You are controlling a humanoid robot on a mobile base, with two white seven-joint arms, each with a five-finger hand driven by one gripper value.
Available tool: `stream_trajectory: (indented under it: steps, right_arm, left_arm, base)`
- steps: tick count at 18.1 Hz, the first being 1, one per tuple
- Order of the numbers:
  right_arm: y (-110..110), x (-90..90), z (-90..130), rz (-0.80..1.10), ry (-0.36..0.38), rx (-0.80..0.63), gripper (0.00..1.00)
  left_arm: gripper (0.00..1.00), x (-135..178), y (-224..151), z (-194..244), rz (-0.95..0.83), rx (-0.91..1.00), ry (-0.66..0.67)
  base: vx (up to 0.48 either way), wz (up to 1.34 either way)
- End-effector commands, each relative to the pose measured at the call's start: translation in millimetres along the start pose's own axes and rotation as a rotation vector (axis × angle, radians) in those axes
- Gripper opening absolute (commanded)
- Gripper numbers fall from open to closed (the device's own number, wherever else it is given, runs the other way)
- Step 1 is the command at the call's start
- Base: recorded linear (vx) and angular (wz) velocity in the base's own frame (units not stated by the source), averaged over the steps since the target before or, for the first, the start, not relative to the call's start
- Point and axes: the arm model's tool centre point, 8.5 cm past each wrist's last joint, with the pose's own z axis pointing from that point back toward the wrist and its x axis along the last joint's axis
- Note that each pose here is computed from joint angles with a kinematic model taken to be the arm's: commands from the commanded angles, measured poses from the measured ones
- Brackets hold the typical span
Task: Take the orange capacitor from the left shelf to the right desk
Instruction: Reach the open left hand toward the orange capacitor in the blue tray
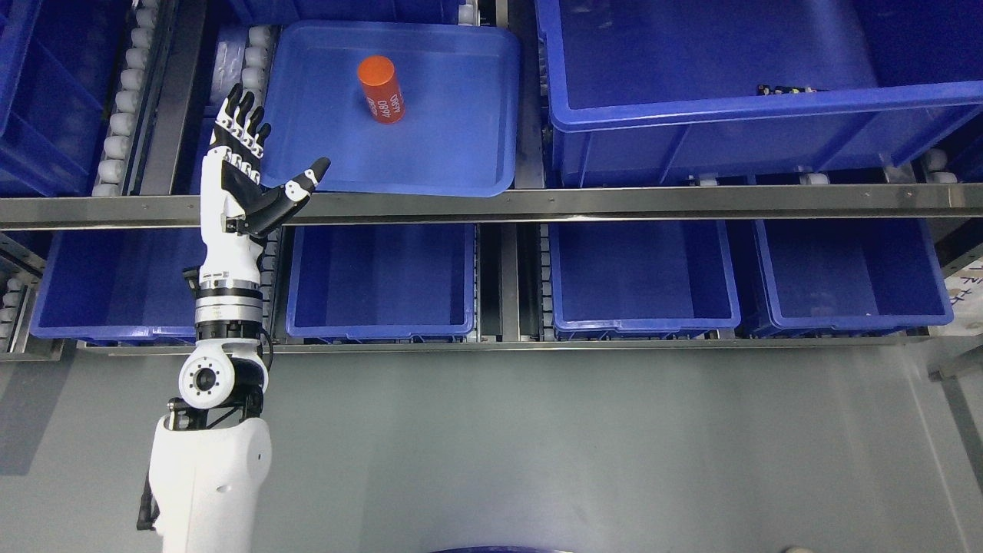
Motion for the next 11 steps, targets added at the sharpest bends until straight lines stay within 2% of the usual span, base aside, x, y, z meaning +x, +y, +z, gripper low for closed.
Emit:
stream_trajectory:
  steps: [1, 5, 9, 11]
  right_arm:
    - [-11.4, -7.8, -0.6, -0.004, 0.004, -0.018, 1.0]
    - [-11.4, -8.8, -0.6, -0.004, 0.005, -0.018, 1.0]
    - [-11.4, -8.8, -0.6, -0.004, 0.005, -0.018, 1.0]
    - [-11.4, -8.8, -0.6, -0.002, 0.005, -0.018, 1.0]
  left_arm:
    - [1.0, 6.5, 5.3, -2.1, -0.017, -0.003, -0.017]
    - [1.0, 1.0, 8.4, -2.2, -0.019, 0.004, 0.006]
    - [1.0, -5.3, 37.2, -35.1, -0.12, -0.038, 0.039]
    - [0.99, -15.3, 28.2, -51.8, -0.14, -0.187, 0.08]
  base:
    - [0.0, 0.0]
    - [0.0, 0.0]
    - [0.007, 0.0]
    - [0.015, 0.0]
